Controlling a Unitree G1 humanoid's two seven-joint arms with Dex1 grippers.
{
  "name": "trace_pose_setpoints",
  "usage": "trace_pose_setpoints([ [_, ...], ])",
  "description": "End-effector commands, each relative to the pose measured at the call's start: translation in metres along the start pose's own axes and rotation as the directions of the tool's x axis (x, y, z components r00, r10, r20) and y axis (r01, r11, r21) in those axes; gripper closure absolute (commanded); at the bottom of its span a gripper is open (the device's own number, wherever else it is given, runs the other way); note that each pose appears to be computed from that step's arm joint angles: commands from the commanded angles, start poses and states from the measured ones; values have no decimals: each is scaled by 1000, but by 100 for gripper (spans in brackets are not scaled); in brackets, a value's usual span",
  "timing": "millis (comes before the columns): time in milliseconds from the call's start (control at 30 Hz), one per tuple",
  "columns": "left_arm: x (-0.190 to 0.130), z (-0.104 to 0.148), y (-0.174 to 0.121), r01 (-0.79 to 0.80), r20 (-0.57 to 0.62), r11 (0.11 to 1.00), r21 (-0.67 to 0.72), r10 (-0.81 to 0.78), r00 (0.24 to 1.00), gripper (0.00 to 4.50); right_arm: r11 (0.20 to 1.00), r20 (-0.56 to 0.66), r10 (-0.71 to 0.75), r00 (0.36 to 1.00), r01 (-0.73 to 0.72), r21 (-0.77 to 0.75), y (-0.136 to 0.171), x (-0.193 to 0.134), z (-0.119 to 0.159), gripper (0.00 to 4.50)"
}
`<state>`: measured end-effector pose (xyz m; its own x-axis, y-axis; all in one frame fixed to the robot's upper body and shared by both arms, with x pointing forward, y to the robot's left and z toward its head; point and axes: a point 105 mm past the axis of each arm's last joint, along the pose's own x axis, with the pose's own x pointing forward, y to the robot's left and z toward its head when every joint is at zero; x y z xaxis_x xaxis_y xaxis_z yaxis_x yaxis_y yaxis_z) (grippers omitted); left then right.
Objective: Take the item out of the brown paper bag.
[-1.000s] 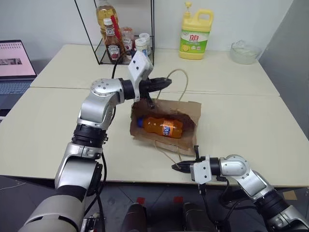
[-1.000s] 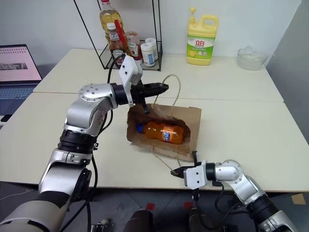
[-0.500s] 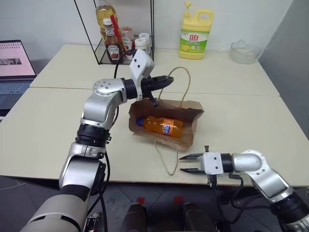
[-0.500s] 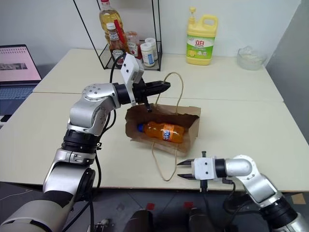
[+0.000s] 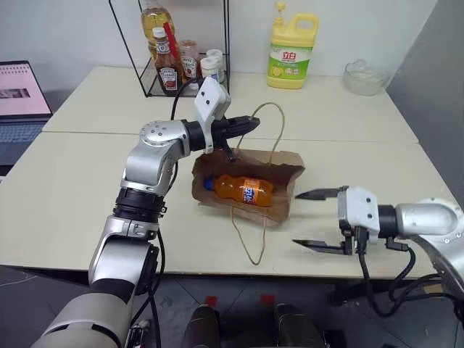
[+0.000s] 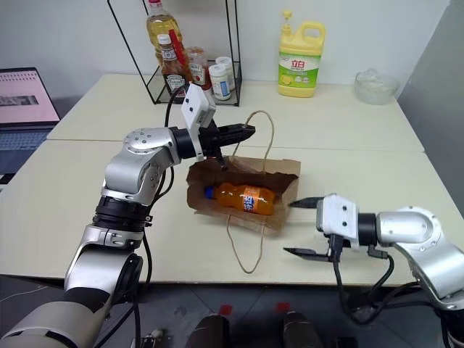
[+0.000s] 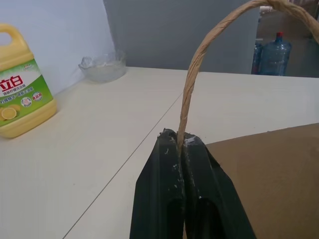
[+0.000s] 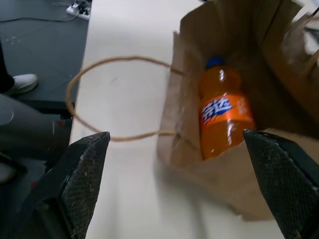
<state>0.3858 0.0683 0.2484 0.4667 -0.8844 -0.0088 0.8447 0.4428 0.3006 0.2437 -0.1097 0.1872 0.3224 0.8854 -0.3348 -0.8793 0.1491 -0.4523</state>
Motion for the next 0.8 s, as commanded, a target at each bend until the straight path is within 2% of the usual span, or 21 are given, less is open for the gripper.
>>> trace_pose_setpoints([
  [33, -2, 18, 0, -5, 55, 998, 54, 2, 998, 450, 997, 54, -74, 996, 75, 0, -14, 9, 22, 42],
  [100, -1, 19, 1, -6, 56, 998, 56, 2, 998, 450, 991, 65, -136, 989, 135, 14, -26, 17, 30, 89],
  [233, 1, 20, 2, -7, 57, 998, 59, 3, 998, 450, 974, 97, -212, 972, 203, 98, -37, 34, 43, 232],
  [267, 1, 20, 2, -7, 58, 998, 61, 4, 998, 450, 971, 112, -218, 970, 203, 128, -37, 38, 47, 281],
  [433, 1, 20, 3, -10, 60, 998, 61, 6, 998, 450, 971, 120, -201, 972, 181, 158, -25, 62, 52, 446],
  [567, 2, 21, 3, -9, 62, 998, 60, 5, 998, 450, 952, 172, -180, 969, 127, 279, -18, 78, 57, 446],
  [667, 2, 20, 2, -8, 61, 998, 63, 4, 998, 450, 896, 247, -165, 955, 40, 442, -17, 82, 59, 446],
  [800, 1, 20, 2, -6, 60, 998, 62, 2, 998, 450, 854, 304, -157, 940, -26, 520, -17, 81, 66, 446],
])
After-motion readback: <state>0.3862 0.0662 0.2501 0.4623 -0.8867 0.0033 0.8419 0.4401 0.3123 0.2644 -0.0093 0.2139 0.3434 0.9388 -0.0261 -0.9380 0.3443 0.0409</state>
